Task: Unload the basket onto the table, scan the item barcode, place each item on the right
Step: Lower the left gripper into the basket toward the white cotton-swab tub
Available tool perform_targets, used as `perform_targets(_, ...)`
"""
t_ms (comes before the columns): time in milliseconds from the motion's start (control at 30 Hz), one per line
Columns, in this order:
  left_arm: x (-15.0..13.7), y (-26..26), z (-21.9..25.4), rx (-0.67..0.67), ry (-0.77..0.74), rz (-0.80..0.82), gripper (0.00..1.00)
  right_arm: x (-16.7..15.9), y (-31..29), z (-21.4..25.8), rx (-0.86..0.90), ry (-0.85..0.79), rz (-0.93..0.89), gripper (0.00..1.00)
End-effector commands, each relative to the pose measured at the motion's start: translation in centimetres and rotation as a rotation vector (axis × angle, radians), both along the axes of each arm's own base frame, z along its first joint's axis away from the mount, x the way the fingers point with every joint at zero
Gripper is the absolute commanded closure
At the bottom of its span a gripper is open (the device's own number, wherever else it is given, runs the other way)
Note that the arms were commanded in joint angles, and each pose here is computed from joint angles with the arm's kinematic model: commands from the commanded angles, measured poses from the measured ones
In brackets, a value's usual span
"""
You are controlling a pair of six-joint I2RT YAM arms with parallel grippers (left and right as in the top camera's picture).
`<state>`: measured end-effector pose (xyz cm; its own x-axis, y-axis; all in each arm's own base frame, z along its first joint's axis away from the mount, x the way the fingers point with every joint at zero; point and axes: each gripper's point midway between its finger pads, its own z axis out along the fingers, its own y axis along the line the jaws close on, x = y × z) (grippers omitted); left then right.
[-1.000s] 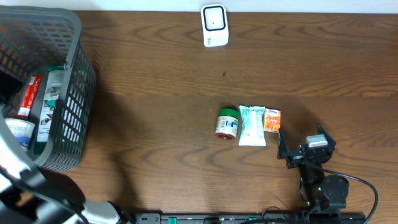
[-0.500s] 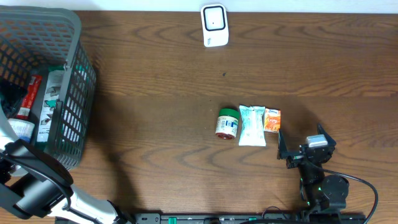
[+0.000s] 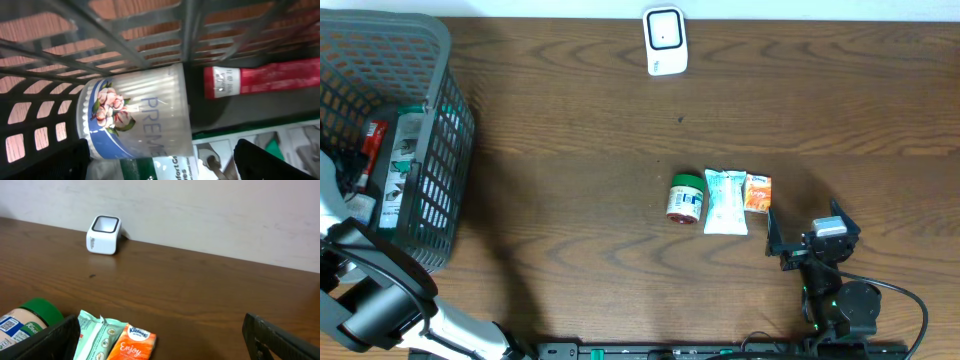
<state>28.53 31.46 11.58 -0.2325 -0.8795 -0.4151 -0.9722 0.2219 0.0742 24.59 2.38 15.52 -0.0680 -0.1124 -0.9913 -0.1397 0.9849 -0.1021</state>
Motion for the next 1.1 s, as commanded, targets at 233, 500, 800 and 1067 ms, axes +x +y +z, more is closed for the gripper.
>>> perform_targets(233, -1.3, 0.6, -1.8, 0.036, 0.047, 0.043, 0.08, 0.0, 0.2, -0.1, 0.014, 0.005, 0.008, 0.01)
perform_targets(500, -1.6, 0.5, -3.1, 0.042, 0.054, 0.046, 0.08, 0.0, 0.2, -0.1, 0.014, 0.005, 0.008, 0.01)
perform_targets(800, -1.6, 0.6, -3.7, 0.049, 0.046, 0.047, 0.08, 0.0, 0.2, -0.1, 0.014, 0.005, 0.008, 0.01)
perform_targets(1067, -2.5, -0.3, -5.3, 0.023, 0.076, 0.044, 0.08, 0.0, 0.2, -0.1, 0.014, 0.005, 0.008, 0.01)
